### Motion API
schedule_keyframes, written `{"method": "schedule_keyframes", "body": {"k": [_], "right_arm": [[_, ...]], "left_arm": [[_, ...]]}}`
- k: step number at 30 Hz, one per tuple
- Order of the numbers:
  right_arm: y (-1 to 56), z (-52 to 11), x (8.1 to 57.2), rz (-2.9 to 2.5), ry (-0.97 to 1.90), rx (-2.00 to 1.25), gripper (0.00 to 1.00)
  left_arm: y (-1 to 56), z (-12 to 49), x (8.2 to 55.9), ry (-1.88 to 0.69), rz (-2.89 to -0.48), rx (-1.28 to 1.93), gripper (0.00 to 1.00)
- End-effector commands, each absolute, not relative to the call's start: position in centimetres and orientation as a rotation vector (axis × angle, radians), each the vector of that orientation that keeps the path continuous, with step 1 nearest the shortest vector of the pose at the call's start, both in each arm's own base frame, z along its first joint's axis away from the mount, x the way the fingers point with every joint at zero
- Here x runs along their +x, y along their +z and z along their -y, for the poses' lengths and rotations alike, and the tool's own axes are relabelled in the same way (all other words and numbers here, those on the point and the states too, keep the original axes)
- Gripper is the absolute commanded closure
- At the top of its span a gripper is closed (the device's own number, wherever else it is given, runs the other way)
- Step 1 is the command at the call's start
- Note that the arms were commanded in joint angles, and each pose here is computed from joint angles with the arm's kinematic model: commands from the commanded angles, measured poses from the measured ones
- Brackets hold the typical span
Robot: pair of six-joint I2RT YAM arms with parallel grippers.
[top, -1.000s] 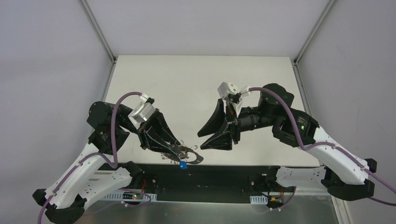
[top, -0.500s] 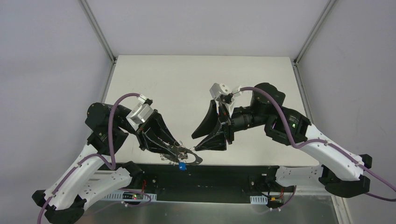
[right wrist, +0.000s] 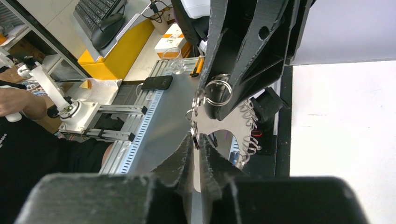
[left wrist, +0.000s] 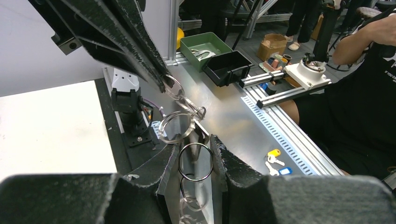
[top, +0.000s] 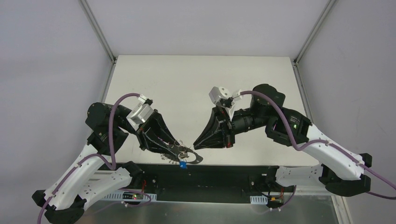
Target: Put the keys on the keyring
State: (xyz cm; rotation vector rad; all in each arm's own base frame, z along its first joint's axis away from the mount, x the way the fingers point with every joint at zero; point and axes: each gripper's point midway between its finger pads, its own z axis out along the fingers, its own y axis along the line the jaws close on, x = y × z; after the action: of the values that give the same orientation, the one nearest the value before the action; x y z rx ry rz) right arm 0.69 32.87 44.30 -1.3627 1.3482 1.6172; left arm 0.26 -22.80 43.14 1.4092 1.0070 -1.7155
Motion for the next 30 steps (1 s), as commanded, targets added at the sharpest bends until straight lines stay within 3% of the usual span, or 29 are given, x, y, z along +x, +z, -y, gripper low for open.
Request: {"method": "schedule_keyframes", "body": {"k": [1, 30], "right_arm": [[46.4, -32.1, -0.2, -1.245, 1.617, -1.384, 1.00], [42.4, -30.1, -2.2, -1.437, 1.339, -1.866, 1.00]], "left_arm": [[44.5, 22.5, -0.3, -1.670, -0.918, 1.429, 1.00], [43.8, 22.8, 0.0, -1.743, -1.034, 1.421, 1.00]]}}
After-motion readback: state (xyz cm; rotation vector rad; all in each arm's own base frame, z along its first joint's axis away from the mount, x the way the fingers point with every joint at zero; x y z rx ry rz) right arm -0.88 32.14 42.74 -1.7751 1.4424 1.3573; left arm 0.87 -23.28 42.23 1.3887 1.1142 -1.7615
